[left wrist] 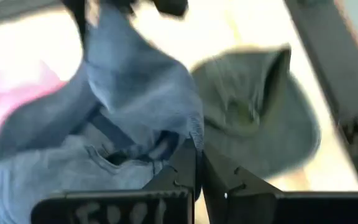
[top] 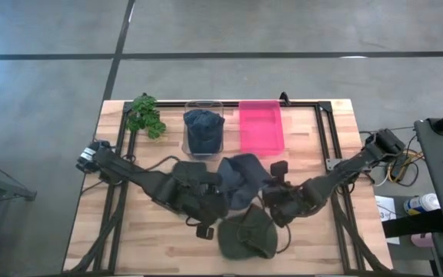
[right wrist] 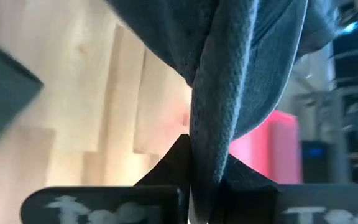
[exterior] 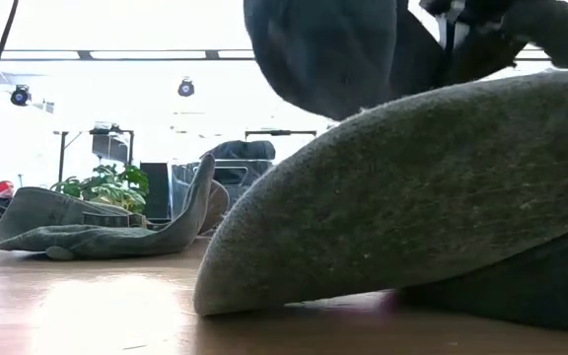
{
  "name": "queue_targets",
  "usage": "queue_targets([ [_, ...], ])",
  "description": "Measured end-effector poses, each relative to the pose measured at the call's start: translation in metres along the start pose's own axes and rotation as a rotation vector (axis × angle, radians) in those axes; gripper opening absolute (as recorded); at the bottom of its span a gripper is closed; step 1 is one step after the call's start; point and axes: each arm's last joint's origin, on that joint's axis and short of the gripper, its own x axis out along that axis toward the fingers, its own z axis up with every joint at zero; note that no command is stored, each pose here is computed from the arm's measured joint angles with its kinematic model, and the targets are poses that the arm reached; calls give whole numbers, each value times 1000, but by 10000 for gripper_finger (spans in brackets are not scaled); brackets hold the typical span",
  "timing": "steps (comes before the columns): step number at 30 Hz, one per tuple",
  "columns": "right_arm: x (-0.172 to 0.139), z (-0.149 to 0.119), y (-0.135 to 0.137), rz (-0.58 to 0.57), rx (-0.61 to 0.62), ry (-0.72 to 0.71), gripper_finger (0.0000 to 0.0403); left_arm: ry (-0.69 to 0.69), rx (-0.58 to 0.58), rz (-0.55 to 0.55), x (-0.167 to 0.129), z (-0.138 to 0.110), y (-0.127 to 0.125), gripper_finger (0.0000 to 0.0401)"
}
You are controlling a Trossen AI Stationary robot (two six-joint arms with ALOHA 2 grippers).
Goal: Pick & Place hat
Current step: Put the blue cap into the transparent bin
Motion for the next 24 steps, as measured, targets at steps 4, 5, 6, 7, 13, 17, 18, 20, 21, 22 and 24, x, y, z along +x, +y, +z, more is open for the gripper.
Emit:
queue_targets([
  [4, -13, -1, 1, -20, -134, 7, 14, -136, -86, 95, -34, 24, 11, 14],
  [5, -16, -2, 2, -19, -160, 8, 14, -159, -104, 102, -43, 29, 14, 14],
  [6, -17, -3, 3, -23, -184, 11, 14, -172, -119, 99, -50, 32, 16, 14],
  [7, -19, -5, 4, -41, -194, 15, 14, -178, -132, 84, -56, 35, 17, 14],
  [13, -31, -5, -3, -105, -74, 22, 14, -90, -116, 65, -53, 25, 16, 14],
  [17, -38, -1, -3, -108, -62, -10, 14, -85, -146, 73, -40, 22, 16, 14],
  [18, -40, 1, -3, -106, -53, -16, 14, -84, -147, 74, -37, 21, 15, 14],
  [20, -43, 4, -5, -101, -31, -27, 14, -75, -141, 64, -26, 18, 12, 14],
  [21, -45, 6, -7, -99, -19, -36, 13, -66, -132, 49, -19, 17, 9, 14],
  [22, -47, 8, -8, -97, -10, -42, 13, -51, -116, 42, -11, 14, 8, 14],
  [24, -51, 13, -11, -94, 9, -59, 13, -28, -76, 34, 3, 10, 4, 14],
])
